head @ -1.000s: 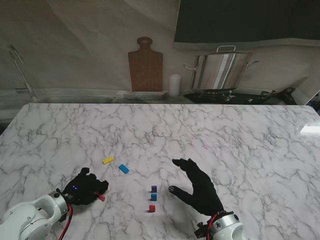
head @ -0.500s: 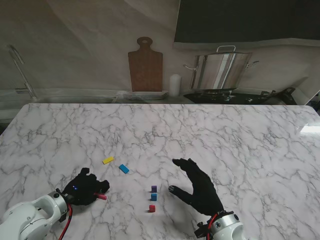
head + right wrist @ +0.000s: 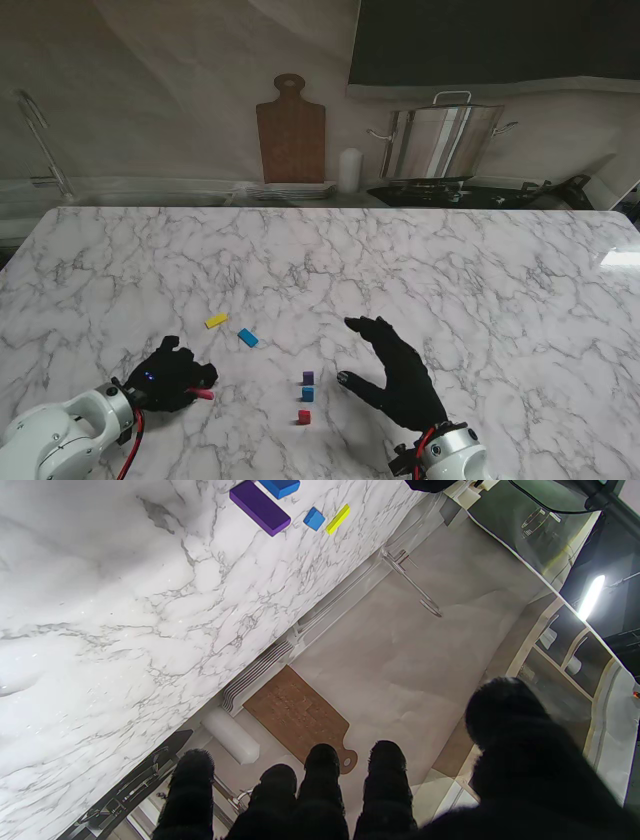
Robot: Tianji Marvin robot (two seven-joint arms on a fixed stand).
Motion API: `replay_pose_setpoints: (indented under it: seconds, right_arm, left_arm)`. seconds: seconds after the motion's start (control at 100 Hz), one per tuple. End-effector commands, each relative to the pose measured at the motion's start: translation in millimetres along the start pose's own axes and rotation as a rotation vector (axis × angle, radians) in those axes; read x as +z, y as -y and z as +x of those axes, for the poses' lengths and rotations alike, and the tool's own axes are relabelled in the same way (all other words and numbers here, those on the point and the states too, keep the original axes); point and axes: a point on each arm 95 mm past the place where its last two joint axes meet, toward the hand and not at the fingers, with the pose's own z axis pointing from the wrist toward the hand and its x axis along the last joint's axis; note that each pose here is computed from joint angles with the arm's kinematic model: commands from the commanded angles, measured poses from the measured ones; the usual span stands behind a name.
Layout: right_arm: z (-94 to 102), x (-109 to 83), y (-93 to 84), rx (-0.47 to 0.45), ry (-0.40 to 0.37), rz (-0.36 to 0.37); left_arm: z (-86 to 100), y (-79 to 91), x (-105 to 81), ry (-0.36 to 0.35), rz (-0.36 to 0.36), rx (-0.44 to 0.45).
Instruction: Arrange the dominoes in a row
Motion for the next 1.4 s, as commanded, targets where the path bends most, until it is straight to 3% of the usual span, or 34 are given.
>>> replay_pose_setpoints:
  seconds: [0.0, 1.39]
  right_arm:
    - [-0.7, -1.4, 2.1, 0.003, 0.004, 0.005]
    - [-1.6, -1.5, 2.2, 0.006, 0.004, 0.003]
  left_arm:
    - [3.4, -9.1, -1.3, -0.007, -0.034, -0.011]
    - [16.9, 2.6, 5.8, -0.016, 0.009, -0.014]
